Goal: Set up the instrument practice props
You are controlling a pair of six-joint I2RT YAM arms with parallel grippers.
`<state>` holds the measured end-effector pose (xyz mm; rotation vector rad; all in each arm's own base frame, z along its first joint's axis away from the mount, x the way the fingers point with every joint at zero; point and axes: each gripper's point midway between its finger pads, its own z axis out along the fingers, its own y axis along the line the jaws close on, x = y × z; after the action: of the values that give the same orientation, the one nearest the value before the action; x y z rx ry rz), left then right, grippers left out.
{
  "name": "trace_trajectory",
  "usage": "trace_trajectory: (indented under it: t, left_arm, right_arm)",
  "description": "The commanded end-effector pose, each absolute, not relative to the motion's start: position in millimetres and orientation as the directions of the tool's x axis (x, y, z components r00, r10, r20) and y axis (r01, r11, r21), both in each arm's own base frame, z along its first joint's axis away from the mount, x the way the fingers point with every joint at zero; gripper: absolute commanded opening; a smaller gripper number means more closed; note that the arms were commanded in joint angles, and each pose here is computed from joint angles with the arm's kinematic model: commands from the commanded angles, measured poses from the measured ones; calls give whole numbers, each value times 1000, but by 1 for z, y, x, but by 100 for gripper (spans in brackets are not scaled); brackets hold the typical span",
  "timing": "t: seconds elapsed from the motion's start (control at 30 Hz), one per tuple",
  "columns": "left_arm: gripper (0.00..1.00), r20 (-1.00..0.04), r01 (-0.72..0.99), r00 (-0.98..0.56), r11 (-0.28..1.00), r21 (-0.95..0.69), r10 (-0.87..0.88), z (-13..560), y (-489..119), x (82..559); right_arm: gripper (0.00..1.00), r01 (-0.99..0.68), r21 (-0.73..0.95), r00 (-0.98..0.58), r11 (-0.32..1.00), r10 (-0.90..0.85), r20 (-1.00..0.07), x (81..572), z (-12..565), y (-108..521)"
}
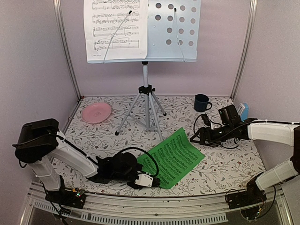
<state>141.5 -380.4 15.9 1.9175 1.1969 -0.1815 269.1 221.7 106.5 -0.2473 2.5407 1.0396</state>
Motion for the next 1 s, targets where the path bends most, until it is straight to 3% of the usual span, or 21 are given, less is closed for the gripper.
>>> trace_trajectory:
  t: [0.0, 0.4, 0.67, 0.97]
  left_arm:
    - [0, -487, 765, 552, -178, 619, 677, 12, -377, 144]
    - [0, -464, 759, 558, -196, 621, 688, -1, -372, 144]
    - [0, -445, 751, 559, -198, 630, 700, -3, -372, 145]
    - [0, -448, 751, 558, -194, 632, 698, -3, -373, 146]
  right_arm:
    - [84, -301, 617, -902, 727, -6, -433, 280, 106, 216]
    - [84, -563, 487, -718, 668, -103, -688, 335, 134, 237]
    - [80, -610, 543, -748, 578, -193, -635, 371, 104, 239]
    - [77, -669, 648, -737, 365, -215, -640, 366, 96, 251]
